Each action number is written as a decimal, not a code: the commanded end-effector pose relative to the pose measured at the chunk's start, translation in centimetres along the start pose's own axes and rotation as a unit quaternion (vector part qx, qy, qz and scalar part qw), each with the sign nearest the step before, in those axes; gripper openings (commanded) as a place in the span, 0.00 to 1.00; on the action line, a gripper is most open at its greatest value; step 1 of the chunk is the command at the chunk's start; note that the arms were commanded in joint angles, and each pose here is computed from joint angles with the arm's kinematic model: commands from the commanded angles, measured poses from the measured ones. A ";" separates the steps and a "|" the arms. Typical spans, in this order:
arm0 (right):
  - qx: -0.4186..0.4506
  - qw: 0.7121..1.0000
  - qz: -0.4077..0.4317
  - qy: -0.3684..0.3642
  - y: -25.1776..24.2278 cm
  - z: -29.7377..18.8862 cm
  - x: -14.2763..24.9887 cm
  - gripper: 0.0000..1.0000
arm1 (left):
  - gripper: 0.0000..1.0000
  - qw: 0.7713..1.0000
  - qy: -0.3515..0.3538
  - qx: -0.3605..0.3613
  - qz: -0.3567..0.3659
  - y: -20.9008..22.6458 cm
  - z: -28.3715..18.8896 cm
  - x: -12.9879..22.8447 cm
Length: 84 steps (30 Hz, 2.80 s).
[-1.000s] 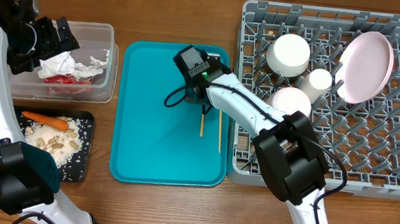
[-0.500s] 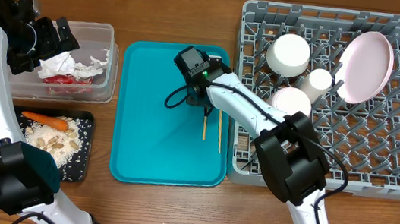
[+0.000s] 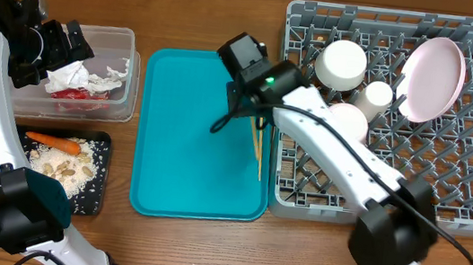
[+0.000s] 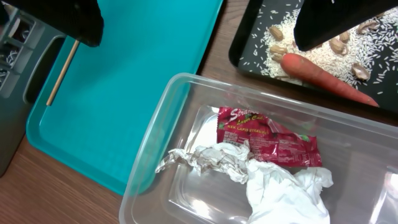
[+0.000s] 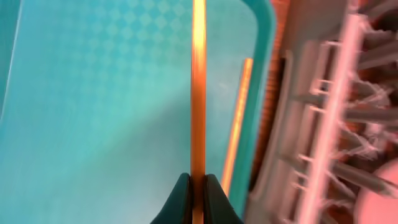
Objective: Sort waste into correct bins and load items into the dishwasher
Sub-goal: 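Carry the chopstick right and drop it into the rack, then move the right gripper back to the remaining chopstick and grasp it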
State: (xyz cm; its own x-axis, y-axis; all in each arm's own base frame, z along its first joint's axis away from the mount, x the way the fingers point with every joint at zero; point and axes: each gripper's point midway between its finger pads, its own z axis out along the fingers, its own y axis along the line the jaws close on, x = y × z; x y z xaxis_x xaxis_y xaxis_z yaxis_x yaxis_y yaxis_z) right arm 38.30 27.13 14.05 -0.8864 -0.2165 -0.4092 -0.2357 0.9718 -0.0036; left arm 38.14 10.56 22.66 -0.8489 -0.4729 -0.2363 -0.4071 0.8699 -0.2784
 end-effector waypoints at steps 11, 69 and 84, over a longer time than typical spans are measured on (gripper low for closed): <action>0.064 0.997 0.033 0.042 -9.5 -3.3 0.6 0.04 | 1.00 1.000 -0.016 0.010 0.002 -0.7 -1.2 -0.2; -0.069 0.992 0.104 -0.005 -8.9 -1.8 -3.0 0.14 | 1.00 1.000 -0.016 0.010 0.002 -0.7 -1.2 -0.2; -0.078 0.992 0.087 -0.044 -1.1 -3.2 -2.5 0.20 | 1.00 1.000 -0.016 0.010 0.002 -0.7 -1.2 -0.2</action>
State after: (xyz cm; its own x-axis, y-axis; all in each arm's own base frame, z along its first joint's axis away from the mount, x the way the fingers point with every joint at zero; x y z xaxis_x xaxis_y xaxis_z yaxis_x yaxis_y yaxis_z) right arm 39.61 26.70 17.34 -0.9041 -0.0946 -0.4167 -0.2254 0.9341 0.2768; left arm 38.13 10.55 22.66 -0.8489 -0.4729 -0.2359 -0.4072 0.8699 -0.2784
